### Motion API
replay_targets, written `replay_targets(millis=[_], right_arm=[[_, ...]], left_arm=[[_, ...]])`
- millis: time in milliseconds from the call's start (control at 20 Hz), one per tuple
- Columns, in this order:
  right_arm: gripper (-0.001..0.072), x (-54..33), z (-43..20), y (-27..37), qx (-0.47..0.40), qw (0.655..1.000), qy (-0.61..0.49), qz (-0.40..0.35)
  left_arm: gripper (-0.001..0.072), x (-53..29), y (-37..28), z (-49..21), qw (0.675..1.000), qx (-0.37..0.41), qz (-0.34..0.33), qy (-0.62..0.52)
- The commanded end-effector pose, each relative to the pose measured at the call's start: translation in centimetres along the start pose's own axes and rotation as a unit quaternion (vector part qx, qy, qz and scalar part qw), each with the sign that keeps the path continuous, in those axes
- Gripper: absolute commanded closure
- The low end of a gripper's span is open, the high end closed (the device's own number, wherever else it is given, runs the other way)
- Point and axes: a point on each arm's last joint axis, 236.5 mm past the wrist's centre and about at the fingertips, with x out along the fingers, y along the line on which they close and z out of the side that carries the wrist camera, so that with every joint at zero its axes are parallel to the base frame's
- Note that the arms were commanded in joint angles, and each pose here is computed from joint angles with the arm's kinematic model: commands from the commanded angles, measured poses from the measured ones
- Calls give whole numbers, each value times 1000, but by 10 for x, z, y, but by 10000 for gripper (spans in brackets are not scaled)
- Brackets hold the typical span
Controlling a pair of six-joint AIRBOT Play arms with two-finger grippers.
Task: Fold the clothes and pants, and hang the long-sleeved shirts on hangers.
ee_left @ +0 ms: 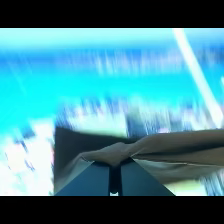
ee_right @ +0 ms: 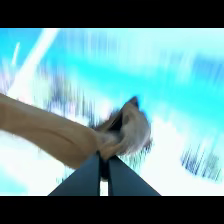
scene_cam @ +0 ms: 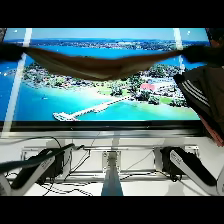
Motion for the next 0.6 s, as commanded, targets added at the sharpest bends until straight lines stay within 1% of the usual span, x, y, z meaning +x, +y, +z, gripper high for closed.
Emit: replay_targets(millis=[0,150,250,300,400,500,550], right_arm=[[694,-121,93,71,-83,978,-189,-37],[694,-192,115,116,-130,950,-278,-53],[695,-223,123,130,-145,933,-323,-68],[695,-229,125,130,-148,929,-332,-76],[695,-217,126,115,-137,934,-320,-85],[695,-178,125,86,-85,953,-280,-75],[695,-152,120,69,-57,964,-249,-67]], left_arm=[[683,-133,-29,117,962,80,104,-240],[682,-214,-55,144,921,130,156,-333],[683,-238,-66,144,909,151,173,-349],[684,-239,-64,142,910,145,177,-345],[684,-219,-46,129,928,108,181,-308],[684,-169,-26,104,958,67,159,-229],[684,-132,-18,84,975,42,129,-176]])
